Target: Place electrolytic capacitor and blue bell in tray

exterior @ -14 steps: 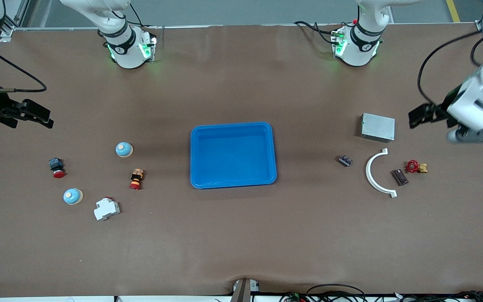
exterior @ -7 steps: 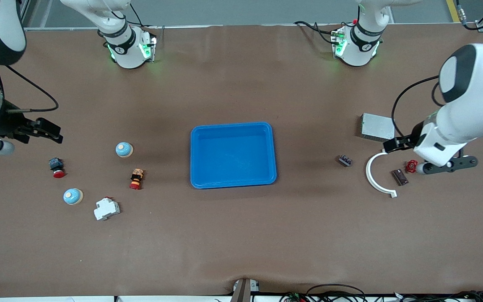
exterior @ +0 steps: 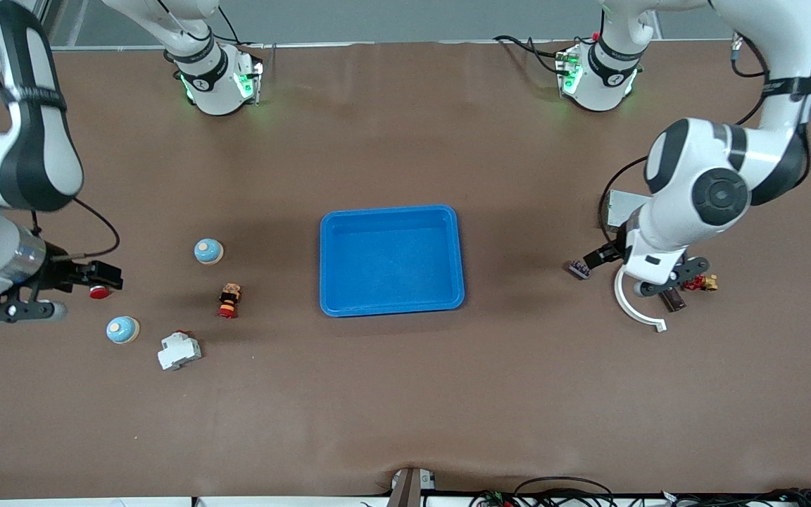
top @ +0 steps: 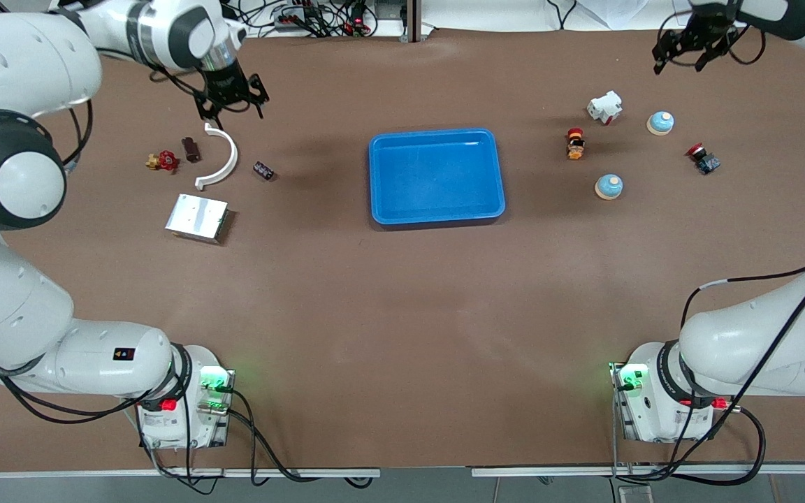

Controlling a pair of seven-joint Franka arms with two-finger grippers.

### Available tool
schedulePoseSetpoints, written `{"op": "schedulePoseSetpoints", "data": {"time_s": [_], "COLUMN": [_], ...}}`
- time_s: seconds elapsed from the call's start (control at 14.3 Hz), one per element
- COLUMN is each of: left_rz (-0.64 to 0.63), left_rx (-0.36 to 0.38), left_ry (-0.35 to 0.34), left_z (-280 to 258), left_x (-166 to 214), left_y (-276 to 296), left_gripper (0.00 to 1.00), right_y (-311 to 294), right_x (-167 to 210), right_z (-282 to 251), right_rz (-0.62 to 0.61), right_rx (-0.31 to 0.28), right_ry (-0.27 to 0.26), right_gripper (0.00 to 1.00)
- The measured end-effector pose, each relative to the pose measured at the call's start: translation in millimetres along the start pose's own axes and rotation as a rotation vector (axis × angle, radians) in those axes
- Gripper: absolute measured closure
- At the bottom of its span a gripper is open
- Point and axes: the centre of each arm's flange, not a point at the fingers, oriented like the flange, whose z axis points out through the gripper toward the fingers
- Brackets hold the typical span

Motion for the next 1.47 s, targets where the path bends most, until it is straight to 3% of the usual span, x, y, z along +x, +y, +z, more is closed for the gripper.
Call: {"op": "schedulePoseSetpoints", "data": {"time_s": [0.28,0.63,1.05,1.19,1.26,1.33,1.47], "left_rz": [-0.157,-0.283,-0.366,-0.375,-0.379,-0.382,-0.382], "left_rx": [-0.01,0.021,-0.007,0.0,0.003,0.003,-0.001], "left_ry": [-0.008,0.001,0.01,0.002,0.0,-0.001,0.003], "left_z": [63,108,134,142,144,145,142], "left_x": [-13,-12,-5,-3,-1,0,1], "left_y": [6,5,6,3,1,0,1], "left_gripper": [0.0,0.12,0.17,0.32,0.33,0.4,0.62], "right_y": [25,49,56,57,58,61,70], "right_x": [7,15,23,26,28,29,30], "right_z": [48,82,123,138,146,154,167], "right_rz": [-0.001,-0.041,-0.065,-0.08,-0.087,-0.097,-0.106], "right_rx": [0.0,0.002,0.001,-0.003,-0.006,-0.007,-0.008], "right_ry": [-0.021,0.015,0.046,0.063,0.071,0.079,0.088], "right_gripper": [0.0,0.0,0.0,0.0,0.0,0.0,0.0]}}
